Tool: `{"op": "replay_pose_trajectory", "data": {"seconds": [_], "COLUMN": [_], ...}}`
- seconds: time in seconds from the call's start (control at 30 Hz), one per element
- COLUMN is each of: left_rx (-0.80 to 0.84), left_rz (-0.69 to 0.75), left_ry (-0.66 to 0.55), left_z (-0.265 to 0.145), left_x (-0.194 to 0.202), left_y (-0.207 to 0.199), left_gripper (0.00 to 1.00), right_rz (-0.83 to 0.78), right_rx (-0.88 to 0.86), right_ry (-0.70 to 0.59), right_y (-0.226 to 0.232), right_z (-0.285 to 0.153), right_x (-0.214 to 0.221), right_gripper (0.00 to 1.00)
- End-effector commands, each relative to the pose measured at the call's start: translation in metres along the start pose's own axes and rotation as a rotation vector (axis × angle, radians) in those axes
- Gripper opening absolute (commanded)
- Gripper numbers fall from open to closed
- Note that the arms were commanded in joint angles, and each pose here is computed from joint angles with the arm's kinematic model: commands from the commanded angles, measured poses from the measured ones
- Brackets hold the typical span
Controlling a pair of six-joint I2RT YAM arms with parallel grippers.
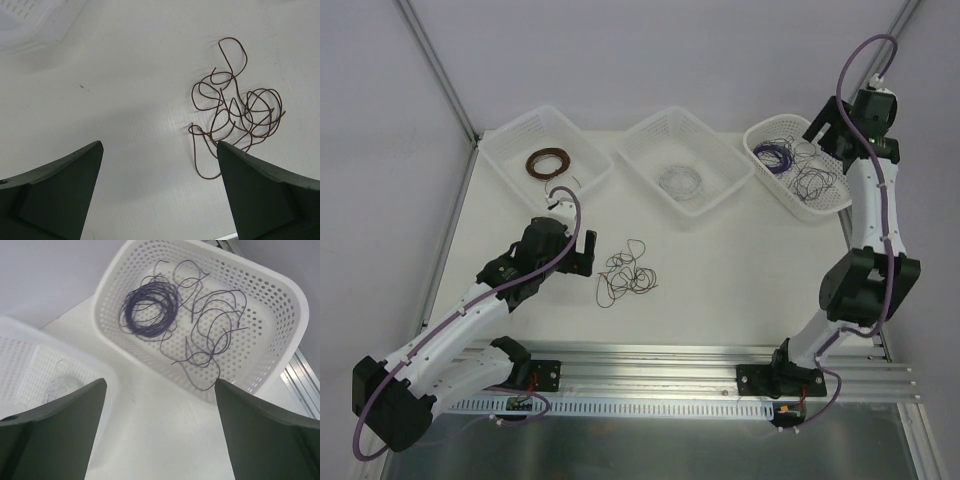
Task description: Untangle the cables
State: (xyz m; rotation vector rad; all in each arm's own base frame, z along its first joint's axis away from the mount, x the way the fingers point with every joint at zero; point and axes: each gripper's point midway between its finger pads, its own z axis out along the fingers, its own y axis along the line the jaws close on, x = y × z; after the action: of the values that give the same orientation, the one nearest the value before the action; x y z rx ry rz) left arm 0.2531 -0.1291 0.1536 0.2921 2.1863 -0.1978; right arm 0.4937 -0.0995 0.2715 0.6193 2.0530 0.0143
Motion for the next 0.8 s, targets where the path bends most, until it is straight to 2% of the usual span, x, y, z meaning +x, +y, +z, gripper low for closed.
{"op": "replay_pose_trajectory", "data": {"seconds": [0.0,0.03,0.1,0.13,0.23,0.27,0.43,0.6,0.77], "left_rx": [0.041,0.045,0.054,0.058,0.074,0.086,0.107,0.171,0.212], "left_rz": [-0.027,-0.027,-0.030,-0.031,-0.035,-0.046,-0.083,-0.098,-0.168], "left_ry": [0.006,0.020,0.035,0.053,0.096,0.109,0.180,0.237,0.254], "left_z": [0.002,0.003,0.004,0.006,0.011,0.012,0.022,0.036,0.053], "left_x": [-0.002,0.000,0.002,0.005,0.013,0.015,0.025,0.016,0.004], "left_y": [-0.007,-0.008,-0.011,-0.012,-0.016,-0.019,-0.028,-0.047,-0.068], "left_gripper": [0.99,0.99,0.99,0.99,0.99,0.99,0.97,0.89,0.84], "right_rz": [-0.022,-0.039,-0.024,-0.035,-0.032,-0.054,-0.145,-0.203,-0.217], "right_rx": [-0.023,-0.035,-0.076,-0.117,-0.242,-0.251,-0.430,-0.553,-0.591], "right_ry": [-0.001,0.052,0.059,0.131,0.155,0.208,0.237,0.301,0.318], "right_y": [0.014,0.019,0.026,0.032,0.048,0.047,0.067,0.074,0.072], "right_z": [-0.063,-0.067,-0.097,-0.101,-0.142,-0.146,-0.204,-0.228,-0.234], "right_x": [0.012,0.038,0.052,0.084,0.116,0.145,0.207,0.272,0.302], "right_gripper": [0.95,0.97,1.00,1.00,0.97,0.97,0.97,0.97,0.97]}}
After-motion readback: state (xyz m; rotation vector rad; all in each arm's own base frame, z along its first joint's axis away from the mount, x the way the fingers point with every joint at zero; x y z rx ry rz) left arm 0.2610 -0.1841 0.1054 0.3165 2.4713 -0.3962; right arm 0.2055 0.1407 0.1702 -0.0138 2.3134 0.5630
